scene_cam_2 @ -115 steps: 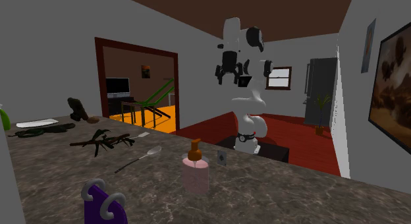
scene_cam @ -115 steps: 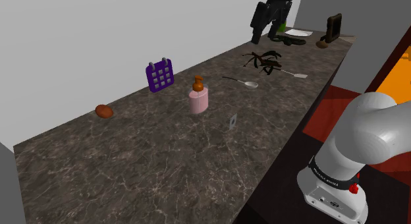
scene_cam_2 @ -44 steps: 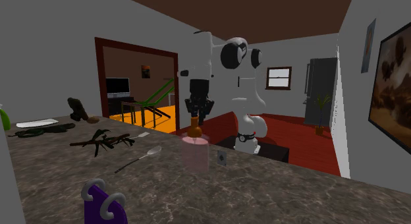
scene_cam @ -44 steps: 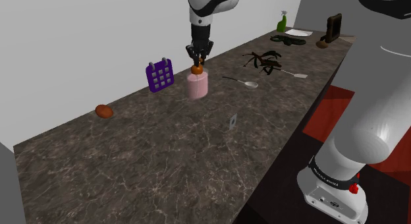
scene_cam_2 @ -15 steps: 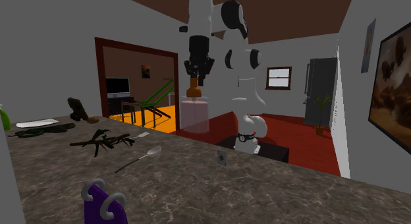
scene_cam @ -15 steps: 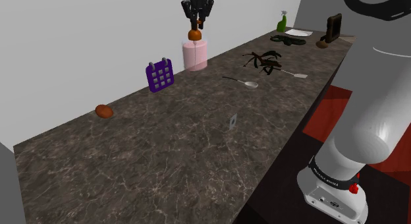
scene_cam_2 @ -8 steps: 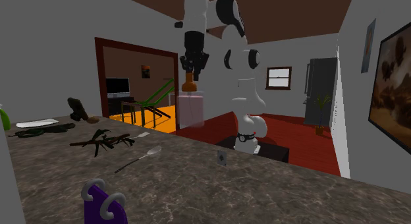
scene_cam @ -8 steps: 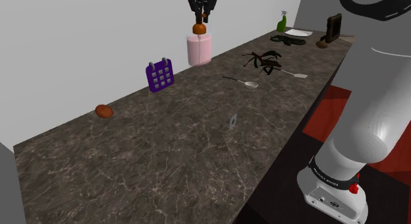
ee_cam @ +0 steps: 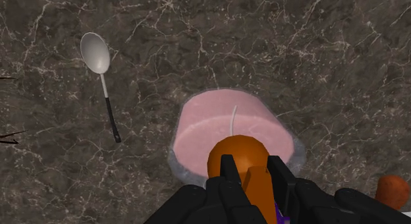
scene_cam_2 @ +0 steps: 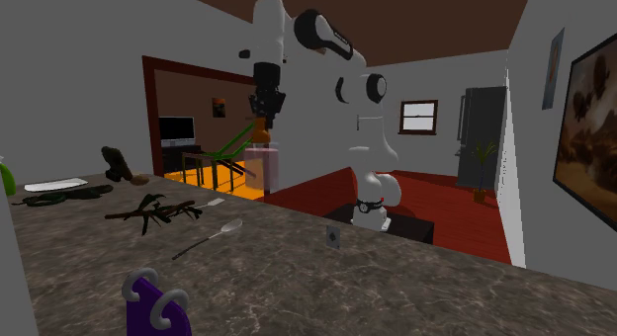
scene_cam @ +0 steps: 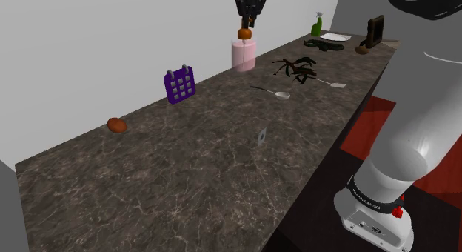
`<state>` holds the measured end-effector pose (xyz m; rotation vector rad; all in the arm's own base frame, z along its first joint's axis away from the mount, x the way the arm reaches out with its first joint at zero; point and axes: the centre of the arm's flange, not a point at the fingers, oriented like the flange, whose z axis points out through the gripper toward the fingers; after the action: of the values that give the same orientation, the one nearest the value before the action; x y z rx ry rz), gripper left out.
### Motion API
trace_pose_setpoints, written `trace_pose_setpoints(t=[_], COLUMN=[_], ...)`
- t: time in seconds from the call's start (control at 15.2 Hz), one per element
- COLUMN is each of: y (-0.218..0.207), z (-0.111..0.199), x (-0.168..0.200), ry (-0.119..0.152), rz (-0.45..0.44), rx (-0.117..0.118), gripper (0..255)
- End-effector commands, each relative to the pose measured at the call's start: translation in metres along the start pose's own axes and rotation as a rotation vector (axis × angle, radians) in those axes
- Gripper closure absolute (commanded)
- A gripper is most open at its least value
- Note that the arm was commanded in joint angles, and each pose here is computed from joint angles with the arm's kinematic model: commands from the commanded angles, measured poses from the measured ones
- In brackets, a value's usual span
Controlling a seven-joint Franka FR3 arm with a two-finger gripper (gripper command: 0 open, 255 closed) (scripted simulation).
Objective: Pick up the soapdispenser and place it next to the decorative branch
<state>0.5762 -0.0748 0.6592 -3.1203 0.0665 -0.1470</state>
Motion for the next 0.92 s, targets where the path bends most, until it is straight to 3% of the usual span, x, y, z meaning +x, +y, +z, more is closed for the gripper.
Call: trace_pose_setpoints(t=[0.0,0.86], y=[0.027,0.195], z=[0.003,0.032], x=[-0.004,-0.015], ry=[0.001,0.001], rz=[-0.002,-0.002], rx=[0.0,0.0], gripper=[255,255])
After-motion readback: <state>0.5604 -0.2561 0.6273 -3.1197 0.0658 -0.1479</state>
